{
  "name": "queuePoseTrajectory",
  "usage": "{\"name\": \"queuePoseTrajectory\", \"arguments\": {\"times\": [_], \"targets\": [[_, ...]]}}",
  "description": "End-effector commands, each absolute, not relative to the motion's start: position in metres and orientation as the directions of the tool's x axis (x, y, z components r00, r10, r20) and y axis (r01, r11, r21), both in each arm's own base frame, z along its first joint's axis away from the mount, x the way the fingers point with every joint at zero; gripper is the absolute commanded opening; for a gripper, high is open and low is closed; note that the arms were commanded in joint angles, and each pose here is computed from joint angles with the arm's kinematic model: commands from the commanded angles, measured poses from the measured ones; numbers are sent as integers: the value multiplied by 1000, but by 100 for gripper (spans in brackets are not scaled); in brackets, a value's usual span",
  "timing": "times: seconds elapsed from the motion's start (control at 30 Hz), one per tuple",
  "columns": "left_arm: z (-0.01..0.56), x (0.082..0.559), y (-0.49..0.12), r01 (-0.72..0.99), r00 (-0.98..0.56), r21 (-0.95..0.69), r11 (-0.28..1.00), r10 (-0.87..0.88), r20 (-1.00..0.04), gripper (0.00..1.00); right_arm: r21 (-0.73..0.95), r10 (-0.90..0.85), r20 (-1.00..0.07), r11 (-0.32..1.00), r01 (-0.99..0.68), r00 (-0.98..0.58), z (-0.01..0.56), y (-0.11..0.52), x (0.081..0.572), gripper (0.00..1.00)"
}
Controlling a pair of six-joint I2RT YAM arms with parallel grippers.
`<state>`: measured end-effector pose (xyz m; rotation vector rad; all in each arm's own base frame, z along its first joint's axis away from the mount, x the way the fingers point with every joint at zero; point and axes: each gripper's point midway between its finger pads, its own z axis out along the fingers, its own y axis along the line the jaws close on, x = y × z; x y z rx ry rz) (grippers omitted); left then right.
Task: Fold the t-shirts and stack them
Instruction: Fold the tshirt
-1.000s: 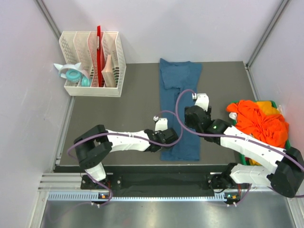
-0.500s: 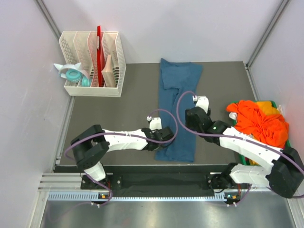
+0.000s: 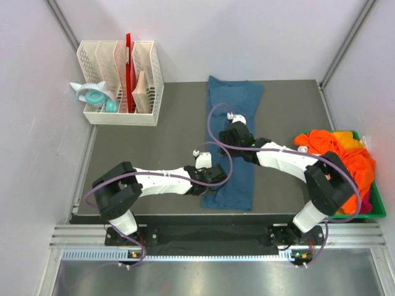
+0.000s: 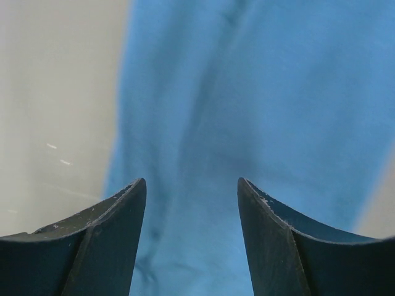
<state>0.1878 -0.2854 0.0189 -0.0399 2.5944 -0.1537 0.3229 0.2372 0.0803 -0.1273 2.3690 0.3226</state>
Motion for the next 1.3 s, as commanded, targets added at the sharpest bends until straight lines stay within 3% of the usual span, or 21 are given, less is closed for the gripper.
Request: {"name": "queuePoseTrajectory", "arguments": {"times": [0.0,0.5,0.93,1.27], "targets": [[19,185,-264,30,-859,-41,999,5,-512,0,311,54,-705,920,-240,-707,101,276,348,61],[29,188,-277,52,-859,-81,995,3,-513,0,41,-81,-578,991,-127,-812,13,240,354,54],[43,189,-270,62,-846,-70,996,15,-534,0,-153,-78,-507,988,0,-858,-5,187,352,26],[43,181,-249,5,-851,-53,999,-24,-525,0,-203,-49,-485,977,58,-873,-10,160,351,26]]}}
